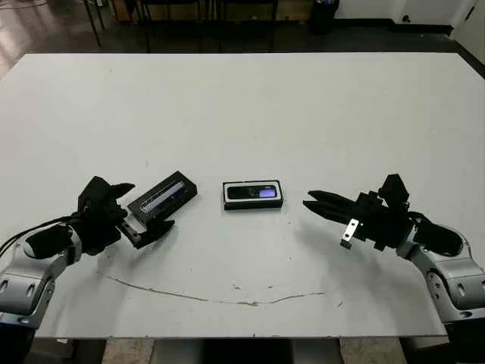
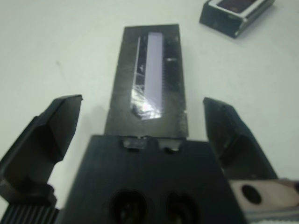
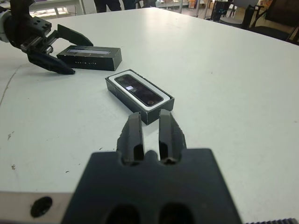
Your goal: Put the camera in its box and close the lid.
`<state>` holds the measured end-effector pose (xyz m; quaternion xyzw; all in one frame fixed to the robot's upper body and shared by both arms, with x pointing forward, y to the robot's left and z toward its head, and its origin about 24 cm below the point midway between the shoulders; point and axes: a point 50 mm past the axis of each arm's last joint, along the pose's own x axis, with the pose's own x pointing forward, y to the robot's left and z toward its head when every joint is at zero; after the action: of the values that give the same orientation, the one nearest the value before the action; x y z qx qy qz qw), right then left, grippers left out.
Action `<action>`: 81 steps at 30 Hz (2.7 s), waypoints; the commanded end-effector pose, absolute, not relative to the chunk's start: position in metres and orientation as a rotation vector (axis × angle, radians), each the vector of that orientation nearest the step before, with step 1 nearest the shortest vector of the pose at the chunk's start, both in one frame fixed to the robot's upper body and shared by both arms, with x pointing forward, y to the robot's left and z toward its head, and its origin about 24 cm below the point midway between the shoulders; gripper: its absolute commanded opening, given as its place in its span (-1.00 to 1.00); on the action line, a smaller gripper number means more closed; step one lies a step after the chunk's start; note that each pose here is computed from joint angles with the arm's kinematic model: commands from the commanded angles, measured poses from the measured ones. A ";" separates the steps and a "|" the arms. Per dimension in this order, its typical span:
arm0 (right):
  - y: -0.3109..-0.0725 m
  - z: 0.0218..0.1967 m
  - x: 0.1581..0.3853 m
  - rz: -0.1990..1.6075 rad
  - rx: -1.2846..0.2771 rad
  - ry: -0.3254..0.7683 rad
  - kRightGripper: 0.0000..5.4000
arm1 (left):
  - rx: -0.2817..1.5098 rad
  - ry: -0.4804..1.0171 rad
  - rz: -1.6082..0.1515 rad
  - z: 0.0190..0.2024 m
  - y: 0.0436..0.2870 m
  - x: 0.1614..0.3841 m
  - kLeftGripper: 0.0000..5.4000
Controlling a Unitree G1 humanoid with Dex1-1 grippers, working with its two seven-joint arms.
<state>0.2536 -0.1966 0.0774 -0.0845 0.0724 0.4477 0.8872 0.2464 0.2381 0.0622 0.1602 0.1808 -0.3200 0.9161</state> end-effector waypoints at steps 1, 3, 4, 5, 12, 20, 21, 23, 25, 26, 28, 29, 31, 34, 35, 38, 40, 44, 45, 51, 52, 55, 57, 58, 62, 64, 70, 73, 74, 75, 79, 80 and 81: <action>-0.199 0.076 0.251 0.921 -0.175 0.182 -1.00 | 0.330 0.421 -0.668 0.051 0.239 0.242 0.99; -0.198 0.078 0.250 0.920 -0.182 0.193 -1.00 | 0.337 0.423 -0.670 0.049 0.238 0.242 0.99; -0.198 0.079 0.250 0.919 -0.192 0.184 -1.00 | 0.342 0.425 -0.669 0.049 0.238 0.242 0.96; -0.198 0.079 0.250 0.920 -0.201 0.168 -1.00 | 0.345 0.426 -0.667 0.048 0.238 0.242 0.91; -0.199 0.077 0.251 0.933 -0.160 0.178 -1.00 | 0.405 0.399 -0.683 0.044 0.237 0.243 0.33; -0.201 0.080 0.251 0.912 -0.206 0.176 -1.00 | 0.265 0.389 -0.651 0.038 0.236 0.243 -0.32; -0.201 0.080 0.251 0.913 -0.209 0.173 -1.00 | 0.260 0.388 -0.649 0.038 0.236 0.244 -0.36; -0.201 0.080 0.251 0.911 -0.206 0.181 -1.00 | 0.215 0.395 -0.636 0.037 0.235 0.244 -0.37; -0.202 0.080 0.251 0.909 -0.195 0.184 -1.00 | 0.163 0.409 -0.613 0.036 0.235 0.243 -0.37; -0.202 0.079 0.252 0.909 -0.190 0.183 -1.00 | 0.155 0.407 -0.609 0.037 0.234 0.244 -0.37; -0.202 0.078 0.252 0.909 -0.187 0.183 -1.00 | 0.166 0.392 -0.607 0.040 0.233 0.244 -0.37; -0.202 0.078 0.252 0.907 -0.186 0.188 -1.00 | 0.170 0.383 -0.604 0.042 0.232 0.245 -0.37; -0.202 0.078 0.253 0.910 -0.179 0.186 -1.00 | 0.167 0.359 -0.600 0.047 0.231 0.247 -0.37; -0.203 0.076 0.255 0.920 -0.158 0.167 -1.00 | 0.146 0.317 -0.607 0.057 0.228 0.251 -0.37; -0.204 0.076 0.256 0.919 -0.165 0.157 -1.00 | 0.135 0.307 -0.615 0.060 0.228 0.253 -0.37; -0.205 0.078 0.260 0.920 -0.152 0.138 -1.00 | 0.154 0.242 -0.663 0.076 0.226 0.262 -0.37; -0.208 0.084 0.263 0.903 -0.153 0.141 -1.00 | 0.157 0.188 -0.730 0.089 0.223 0.272 -0.37; -0.213 0.091 0.268 0.876 -0.164 0.123 -1.00 | 0.148 0.136 -0.852 0.109 0.217 0.291 -0.37; -0.214 0.092 0.269 0.868 -0.163 0.122 -1.00 | 0.149 0.135 -0.873 0.112 0.215 0.294 -0.37; -0.222 0.102 0.274 0.820 -0.203 0.122 -1.00 | 0.228 0.253 -1.119 0.121 0.201 0.324 -0.38; -0.223 0.102 0.274 0.815 -0.190 0.126 -1.00 | 0.234 0.280 -1.149 0.121 0.199 0.328 -0.38; -0.226 0.102 0.273 0.802 -0.170 0.134 -1.00 | 0.282 0.386 -1.233 0.119 0.191 0.338 -0.38; -0.227 0.103 0.273 0.798 -0.183 0.137 -1.00 | 0.361 0.403 -1.285 0.117 0.185 0.342 -0.39; -0.228 0.103 0.272 0.797 -0.191 0.137 -1.00 | 0.387 0.419 -1.309 0.115 0.182 0.344 -0.40; -0.230 0.101 0.271 0.811 -0.173 0.138 -1.00 | 0.461 0.447 -1.388 0.110 0.172 0.347 -0.41; -0.231 0.100 0.271 0.812 -0.164 0.148 -1.00 | 0.469 0.449 -1.412 0.108 0.167 0.348 -0.41; -0.229 0.101 0.272 0.815 -0.206 0.156 -1.00 | 0.472 0.438 -1.428 0.104 0.157 0.352 -0.41; -0.229 0.101 0.273 0.816 -0.217 0.153 -1.00 | 0.458 0.449 -1.435 0.101 0.154 0.353 -0.41; -0.229 0.101 0.273 0.813 -0.221 0.154 -1.00 | 0.462 0.452 -1.438 0.100 0.153 0.353 -0.41; -0.229 0.101 0.273 0.816 -0.212 0.156 -1.00 | 0.464 0.451 -1.440 0.099 0.153 0.352 -0.41; -0.231 0.099 0.273 0.826 -0.177 0.156 -1.00 | 0.466 0.466 -1.446 0.096 0.152 0.352 -0.41; -0.231 0.099 0.273 0.826 -0.176 0.155 -1.00 | 0.467 0.470 -1.448 0.095 0.152 0.351 -0.41; -0.231 0.098 0.273 0.824 -0.178 0.157 -1.00 | 0.476 0.473 -1.448 0.095 0.152 0.351 -0.41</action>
<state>0.2733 -0.2277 0.0997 -0.0874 0.0699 0.4022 0.9087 0.3525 0.1504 0.0991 0.2080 0.1985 -0.6500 0.7035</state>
